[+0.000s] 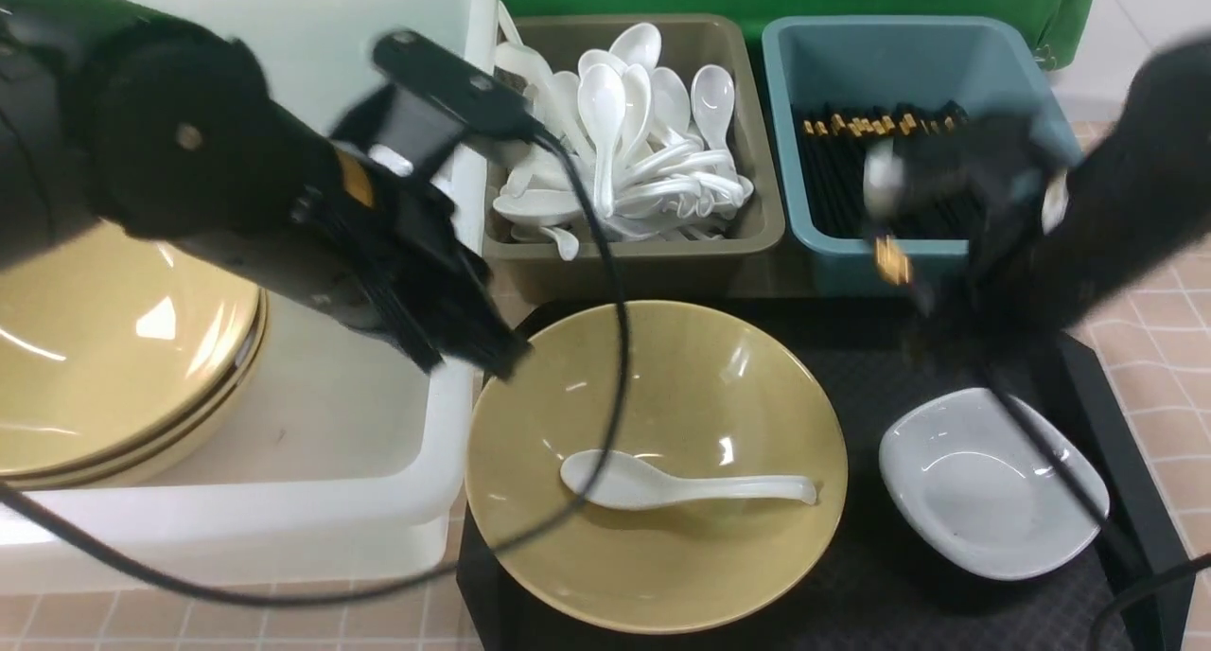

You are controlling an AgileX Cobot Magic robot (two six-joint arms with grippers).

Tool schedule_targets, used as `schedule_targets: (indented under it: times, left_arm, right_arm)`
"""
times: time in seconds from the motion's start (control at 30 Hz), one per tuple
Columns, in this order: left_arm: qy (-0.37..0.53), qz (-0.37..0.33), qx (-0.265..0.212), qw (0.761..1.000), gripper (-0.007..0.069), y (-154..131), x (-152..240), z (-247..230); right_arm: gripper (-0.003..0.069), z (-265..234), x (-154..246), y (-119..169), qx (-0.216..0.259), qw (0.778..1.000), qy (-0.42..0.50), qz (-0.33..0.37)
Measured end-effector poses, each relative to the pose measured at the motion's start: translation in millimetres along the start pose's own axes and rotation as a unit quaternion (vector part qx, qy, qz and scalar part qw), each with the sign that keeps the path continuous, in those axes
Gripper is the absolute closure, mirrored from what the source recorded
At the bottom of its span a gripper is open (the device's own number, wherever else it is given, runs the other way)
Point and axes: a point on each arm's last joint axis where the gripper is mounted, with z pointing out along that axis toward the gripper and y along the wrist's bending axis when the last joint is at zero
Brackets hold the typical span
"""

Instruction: On brown table put chopsticks spoon bowls plates into blue grey white boxes.

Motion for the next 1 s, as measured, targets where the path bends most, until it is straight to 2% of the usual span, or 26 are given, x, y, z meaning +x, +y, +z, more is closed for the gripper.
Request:
schedule_targets:
  times: [0.1,0.13,0.23,0.43,0.57,0.67,0.7,0.73,0.8,0.87,1.0]
  left_arm:
    - [-0.047,-0.025,-0.014,0.998,0.0624,12.0,-6.6,-0.9]
    - [-0.051,-0.027,-0.014,0.998,0.0624,12.3,-7.2,-0.9]
    - [-0.126,-0.038,-0.023,0.991,0.0624,14.6,-20.8,-3.1]
    - [-0.245,-0.066,-0.036,0.966,0.0624,19.0,-41.1,-10.4]
    - [-0.298,-0.087,-0.040,0.950,0.0624,21.4,-49.2,-15.6]
    - [-0.301,-0.086,-0.041,0.949,0.0624,21.5,-49.7,-16.0]
    - [-0.297,-0.080,-0.041,0.951,0.0624,20.8,-48.7,-17.6]
    - [-0.294,-0.078,-0.040,0.952,0.0624,20.5,-48.1,-17.6]
    - [-0.269,-0.071,-0.031,0.960,0.0624,17.3,-42.3,-23.4]
    - [-0.242,-0.070,-0.016,0.968,0.0624,12.4,-33.4,-37.3]
    - [-0.194,-0.067,0.010,0.979,0.0624,2.0,-12.0,-70.2]
  right_arm:
    - [0.0497,-30.8,-44.1,-14.9,0.022,0.992,-0.121,0.009]
    - [0.0497,-34.1,-48.3,-16.2,0.024,0.991,-0.132,0.010]
    - [0.0497,-39.2,-90.4,-39.4,0.048,0.970,-0.235,0.043]
    - [0.0497,-0.1,-132.0,-77.4,0.066,0.951,-0.286,0.097]
    - [0.0482,43.4,-148.6,-104.3,0.076,0.949,-0.279,0.123]
    - [0.0428,62.7,-151.5,-113.8,0.078,0.953,-0.262,0.131]
    - [0.0368,69.1,-151.8,-117.1,0.077,0.958,-0.239,0.135]
    - [0.0349,68.1,-152.4,-117.8,0.077,0.959,-0.238,0.136]
    - [0.0239,63.2,-149.8,-116.8,0.072,0.970,-0.185,0.138]
    - [0.0162,51.4,-146.5,-110.2,0.066,0.984,-0.125,0.108]
    - [0.0113,26.9,-139.7,-88.6,0.039,0.998,-0.046,0.018]
